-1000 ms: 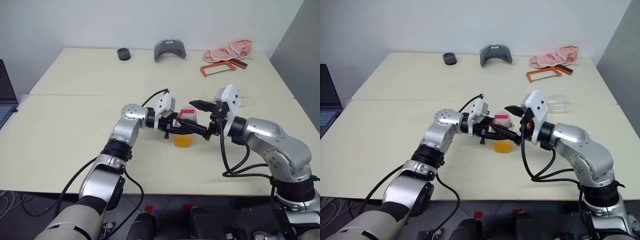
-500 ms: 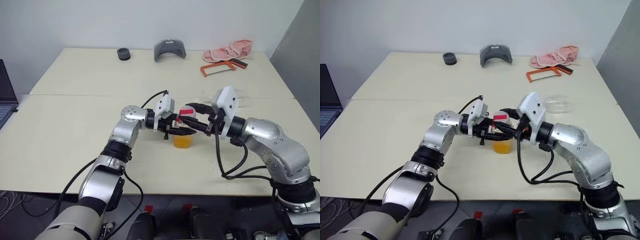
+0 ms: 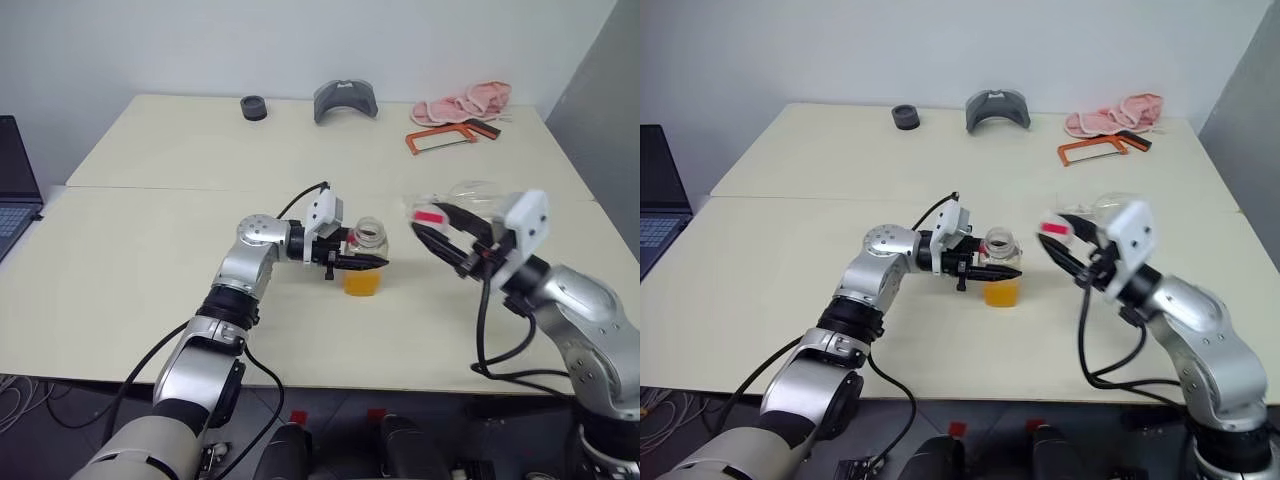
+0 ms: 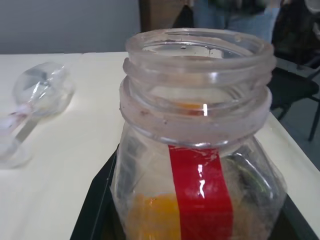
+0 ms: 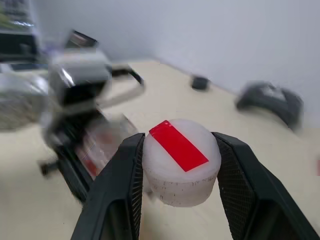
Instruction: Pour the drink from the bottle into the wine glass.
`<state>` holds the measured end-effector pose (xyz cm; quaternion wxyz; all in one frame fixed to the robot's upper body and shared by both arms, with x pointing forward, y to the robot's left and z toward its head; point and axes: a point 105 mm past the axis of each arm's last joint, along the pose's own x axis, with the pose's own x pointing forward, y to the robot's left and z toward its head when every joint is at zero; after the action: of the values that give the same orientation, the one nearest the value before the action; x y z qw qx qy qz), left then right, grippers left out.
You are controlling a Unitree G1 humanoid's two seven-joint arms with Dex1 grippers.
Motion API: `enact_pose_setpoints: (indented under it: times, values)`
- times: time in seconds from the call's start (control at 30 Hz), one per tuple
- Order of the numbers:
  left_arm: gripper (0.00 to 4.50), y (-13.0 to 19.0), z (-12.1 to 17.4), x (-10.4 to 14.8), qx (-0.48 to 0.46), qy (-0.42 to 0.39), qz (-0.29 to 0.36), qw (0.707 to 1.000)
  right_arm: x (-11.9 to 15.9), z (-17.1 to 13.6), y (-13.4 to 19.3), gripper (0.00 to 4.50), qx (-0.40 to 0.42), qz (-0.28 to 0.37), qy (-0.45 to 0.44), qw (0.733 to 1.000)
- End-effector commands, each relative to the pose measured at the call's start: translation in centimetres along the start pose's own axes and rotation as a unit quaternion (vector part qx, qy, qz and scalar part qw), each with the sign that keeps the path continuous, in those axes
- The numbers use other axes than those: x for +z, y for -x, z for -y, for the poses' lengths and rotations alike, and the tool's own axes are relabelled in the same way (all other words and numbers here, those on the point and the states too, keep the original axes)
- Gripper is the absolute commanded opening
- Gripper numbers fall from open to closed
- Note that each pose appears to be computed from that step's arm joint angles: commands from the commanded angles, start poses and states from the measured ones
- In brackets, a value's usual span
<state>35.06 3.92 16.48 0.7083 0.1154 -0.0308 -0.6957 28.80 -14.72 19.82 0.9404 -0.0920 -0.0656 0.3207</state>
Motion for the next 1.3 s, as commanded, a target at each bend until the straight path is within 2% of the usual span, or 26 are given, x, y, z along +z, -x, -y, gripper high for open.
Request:
enact_pose_setpoints:
  times: [0.03, 0.13, 0.2, 0.27, 0.4, 0.5, 0.63, 0.73, 0.83, 1.0, 1.2, 1.3]
  values:
    - [1.71, 0.5, -0.3, 1.1, 0.013, -0.015, 0.015, 1.0, -4.1, 3.2, 2.6, 1.75, -0.095, -0.066, 0.006, 0.993]
    - [1.71, 0.6, -0.4, 1.2, 0.018, -0.015, 0.015, 1.0, -8.9, 4.1, 4.6, 1.75, -0.14, -0.146, -0.042, 0.978]
    - [1.71, 0.7, -0.5, 1.2, 0.02, -0.015, 0.016, 1.0, -10.8, 4.2, 5.4, 2.48, -0.16, -0.174, -0.087, 0.968]
    - [1.71, 0.8, -0.6, 1.3, 0.024, -0.016, 0.015, 0.999, -11.4, 4.2, 5.7, 3.09, -0.166, -0.185, -0.107, 0.963]
    - [1.71, 1.7, -1.2, 1.3, 0.051, -0.021, 0.012, 0.998, -10.1, 4.7, 6.1, 4.48, -0.152, -0.182, -0.075, 0.969]
    - [1.71, 2.6, -1.9, 1.4, 0.086, -0.023, 0.011, 0.996, -8.8, 4.8, 6.4, 4.5, -0.128, -0.19, -0.022, 0.973]
    - [1.71, 5.2, -4.4, 1.5, 0.193, -0.037, 0.007, 0.98, -5.8, 3.4, 5.1, 4.5, -0.043, -0.175, 0.061, 0.982]
    - [1.71, 8.3, -6.7, 1.3, 0.305, -0.043, 0.0, 0.951, -2.5, -0.2, 1.9, 4.5, 0.063, -0.115, 0.065, 0.989]
    - [1.71, 11.3, -8.3, 0.8, 0.399, -0.035, -0.012, 0.916, -1.4, -2.3, -1.3, 4.5, 0.115, -0.089, 0.066, 0.987]
    - [1.71, 16.0, -10.2, 0.1, 0.526, -0.016, -0.029, 0.85, 0.3, -4.9, -7.3, 4.5, 0.145, -0.045, 0.041, 0.988]
    - [1.7, 19.1, -10.8, -0.7, 0.596, -0.002, -0.051, 0.801, 2.1, -7.3, -12.2, 4.5, 0.159, -0.019, 0.03, 0.987]
    - [1.7, 19.8, -11.0, -0.8, 0.616, 0.001, -0.05, 0.786, 2.2, -7.9, -13.3, 4.5, 0.164, -0.017, 0.028, 0.986]
